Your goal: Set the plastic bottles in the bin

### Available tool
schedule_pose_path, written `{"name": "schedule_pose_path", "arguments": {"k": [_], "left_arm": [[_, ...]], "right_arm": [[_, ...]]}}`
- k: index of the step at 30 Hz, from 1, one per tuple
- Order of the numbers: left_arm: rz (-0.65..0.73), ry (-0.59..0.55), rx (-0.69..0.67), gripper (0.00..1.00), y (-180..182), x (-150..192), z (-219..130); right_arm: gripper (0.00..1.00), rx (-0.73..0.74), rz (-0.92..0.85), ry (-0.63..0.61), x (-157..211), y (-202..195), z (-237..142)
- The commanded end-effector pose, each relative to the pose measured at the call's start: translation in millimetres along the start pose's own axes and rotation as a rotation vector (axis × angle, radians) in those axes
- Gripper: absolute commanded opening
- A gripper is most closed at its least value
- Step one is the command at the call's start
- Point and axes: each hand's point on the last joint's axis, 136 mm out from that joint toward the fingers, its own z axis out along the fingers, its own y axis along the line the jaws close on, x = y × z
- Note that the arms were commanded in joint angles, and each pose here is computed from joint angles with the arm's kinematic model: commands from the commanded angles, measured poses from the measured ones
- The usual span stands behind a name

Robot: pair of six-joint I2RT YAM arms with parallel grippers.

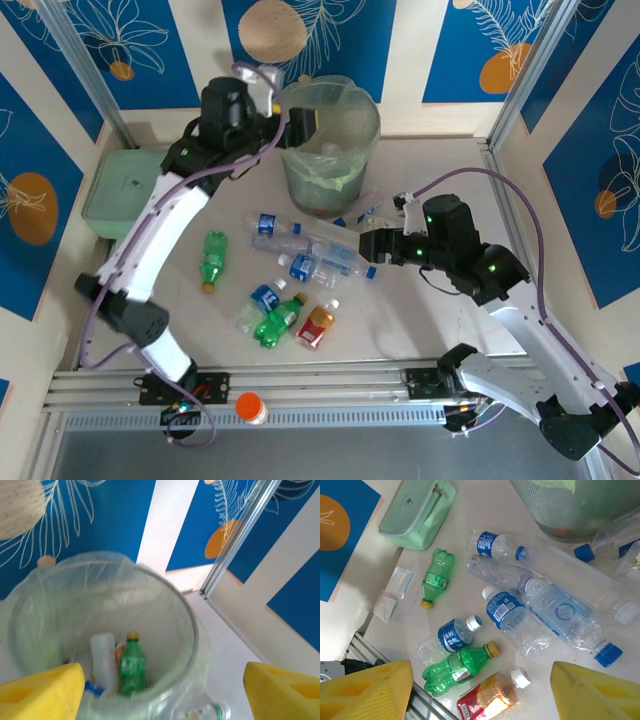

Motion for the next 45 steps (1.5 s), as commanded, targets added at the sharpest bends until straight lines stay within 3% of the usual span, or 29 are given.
{"name": "schedule_pose_path", "arguments": {"k": [1, 5, 10, 15, 21, 26, 34, 45], "left_arm": [[-0.002, 0.063, -0.047, 0.81, 8, 35, -31], [-0.079, 0.163, -0.083, 0.79, 21, 94, -64], [-0.172, 0.333, 0.013, 0.77, 13, 177, -88], [-0.109, 0.381, -0.059, 0.77, 32, 219, -117], [-0.057, 0.275, -0.051, 0.77, 33, 214, -137], [-0.029, 0.245, -0.082, 0.76, 43, 223, -138], [-0.009, 0.199, -0.067, 0.75, 39, 220, -150], [0.013, 0.166, -0.062, 0.75, 36, 215, -157]], "right_arm": [[0.73, -0.012, -0.005, 0.033, 8, 8, -2], [0.73, 0.003, -0.006, 0.112, 29, 12, 8], [0.73, 0.014, 0.105, 0.241, 64, 14, 25], [0.74, 0.113, 0.329, 0.391, 108, 3, 44], [0.74, 0.307, 0.648, 0.576, 165, -13, 74], [0.74, 0.379, 0.838, 0.643, 185, -20, 94], [0.95, 0.446, 0.951, 0.713, 199, -17, 127], [0.85, 0.527, 1.007, 0.763, 219, -13, 159]]}}
